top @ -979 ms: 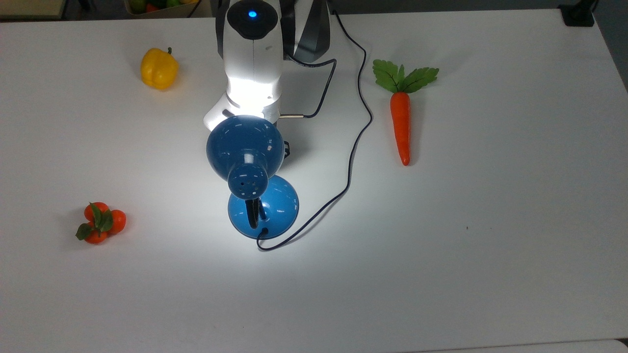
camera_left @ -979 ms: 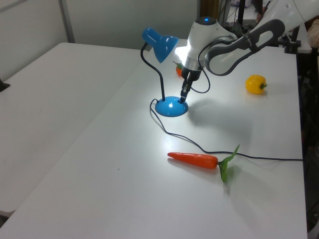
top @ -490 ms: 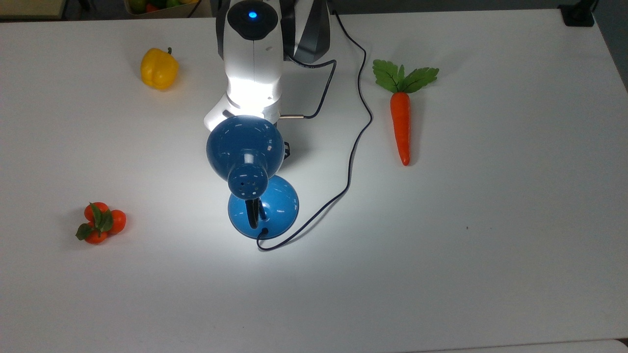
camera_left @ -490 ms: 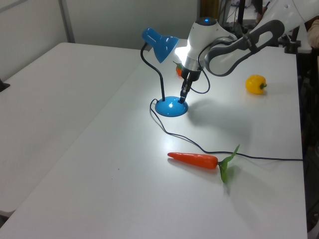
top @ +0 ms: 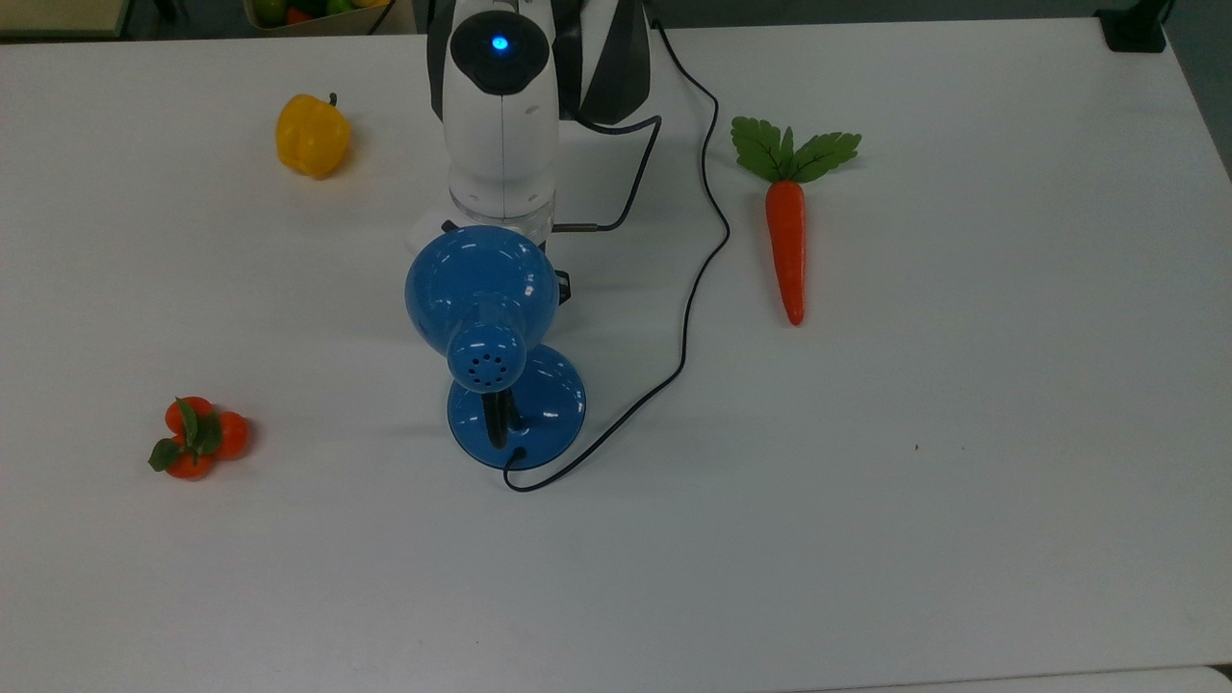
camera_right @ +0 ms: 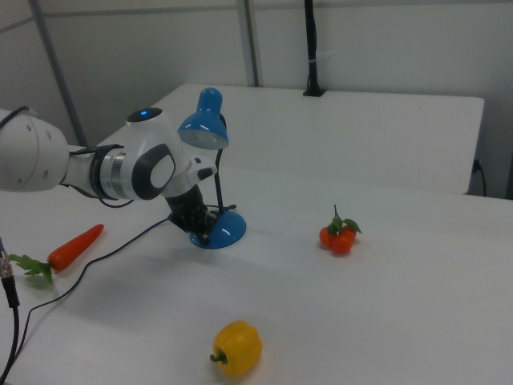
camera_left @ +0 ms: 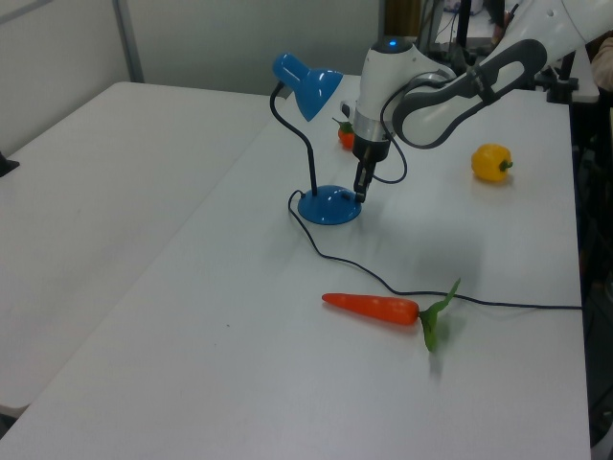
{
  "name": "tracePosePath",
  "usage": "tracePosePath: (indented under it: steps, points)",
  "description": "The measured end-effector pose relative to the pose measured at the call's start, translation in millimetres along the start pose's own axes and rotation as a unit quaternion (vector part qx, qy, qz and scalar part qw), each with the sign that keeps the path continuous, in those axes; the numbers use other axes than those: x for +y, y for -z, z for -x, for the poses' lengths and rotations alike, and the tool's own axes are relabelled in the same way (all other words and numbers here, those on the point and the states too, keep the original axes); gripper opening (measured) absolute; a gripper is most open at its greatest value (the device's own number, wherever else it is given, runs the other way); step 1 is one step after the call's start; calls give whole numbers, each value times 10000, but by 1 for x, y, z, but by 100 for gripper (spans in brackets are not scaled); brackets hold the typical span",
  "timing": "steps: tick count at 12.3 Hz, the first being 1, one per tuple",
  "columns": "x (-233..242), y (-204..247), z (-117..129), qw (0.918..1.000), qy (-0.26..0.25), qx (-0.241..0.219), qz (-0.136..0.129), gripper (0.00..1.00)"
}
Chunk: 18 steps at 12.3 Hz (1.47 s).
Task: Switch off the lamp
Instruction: 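Lift the gripper up and away from the lamp base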
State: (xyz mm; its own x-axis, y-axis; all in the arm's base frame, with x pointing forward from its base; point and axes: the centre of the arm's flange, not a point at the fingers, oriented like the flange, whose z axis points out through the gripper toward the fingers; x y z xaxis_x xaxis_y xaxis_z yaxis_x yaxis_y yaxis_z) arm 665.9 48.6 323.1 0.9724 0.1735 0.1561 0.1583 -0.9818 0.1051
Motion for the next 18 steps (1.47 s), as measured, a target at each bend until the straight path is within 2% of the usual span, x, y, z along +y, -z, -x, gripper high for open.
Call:
tracePosePath:
  steps: [5, 9, 13, 18]
  points:
    - [4, 32, 15, 9972, -29, -746, 17, 1]
    - [13, 123, 34, 9927, -118, -1197, 56, 1]
    - [27, 213, 46, 9940, -253, -1062, 98, 1]
    - [31, 276, 73, 9946, -320, -977, 103, 1]
